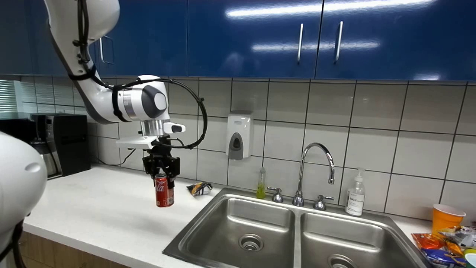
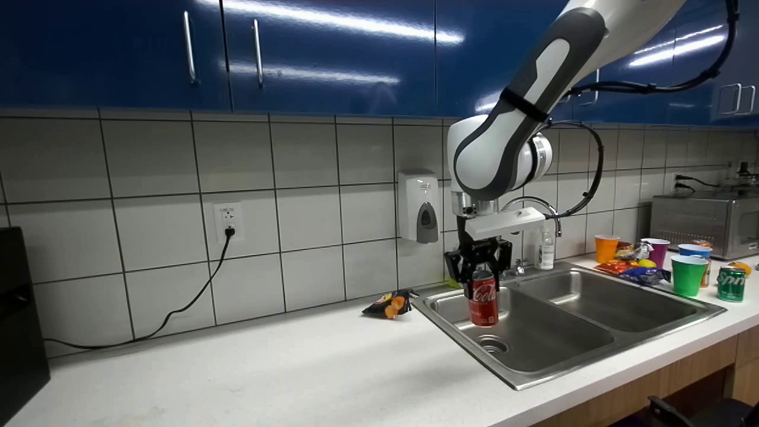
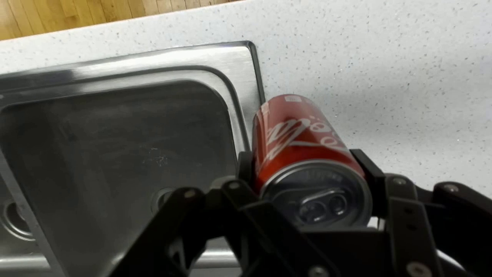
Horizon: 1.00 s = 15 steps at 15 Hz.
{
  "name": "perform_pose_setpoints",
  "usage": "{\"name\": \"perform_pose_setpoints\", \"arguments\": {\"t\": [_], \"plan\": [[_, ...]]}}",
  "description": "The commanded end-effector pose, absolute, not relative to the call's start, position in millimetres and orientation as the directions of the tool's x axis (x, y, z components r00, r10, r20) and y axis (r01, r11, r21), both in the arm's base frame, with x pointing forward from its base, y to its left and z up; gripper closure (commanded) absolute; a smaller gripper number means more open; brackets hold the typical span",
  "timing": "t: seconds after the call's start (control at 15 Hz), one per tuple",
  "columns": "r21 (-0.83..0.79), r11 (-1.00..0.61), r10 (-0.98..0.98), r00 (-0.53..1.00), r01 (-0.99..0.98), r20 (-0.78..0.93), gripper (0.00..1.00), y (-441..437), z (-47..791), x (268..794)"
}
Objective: Put the red can inside the left sink
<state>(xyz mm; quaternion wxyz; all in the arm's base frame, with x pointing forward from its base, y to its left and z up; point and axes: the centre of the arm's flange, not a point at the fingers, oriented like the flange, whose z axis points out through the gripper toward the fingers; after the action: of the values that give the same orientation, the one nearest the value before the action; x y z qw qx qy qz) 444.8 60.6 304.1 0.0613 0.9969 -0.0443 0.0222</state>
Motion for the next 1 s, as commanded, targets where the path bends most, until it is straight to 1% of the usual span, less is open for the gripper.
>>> {"name": "perform_pose_setpoints", "arguments": {"t": [0.0, 0.93], "plan": [[0.149, -0.979, -0.134, 0.989, -0.141, 0.059, 0.62, 46, 309, 438], [0.203, -0.947, -0.249, 0.968, -0.25, 0.03, 0.62, -20, 284, 423]]}}
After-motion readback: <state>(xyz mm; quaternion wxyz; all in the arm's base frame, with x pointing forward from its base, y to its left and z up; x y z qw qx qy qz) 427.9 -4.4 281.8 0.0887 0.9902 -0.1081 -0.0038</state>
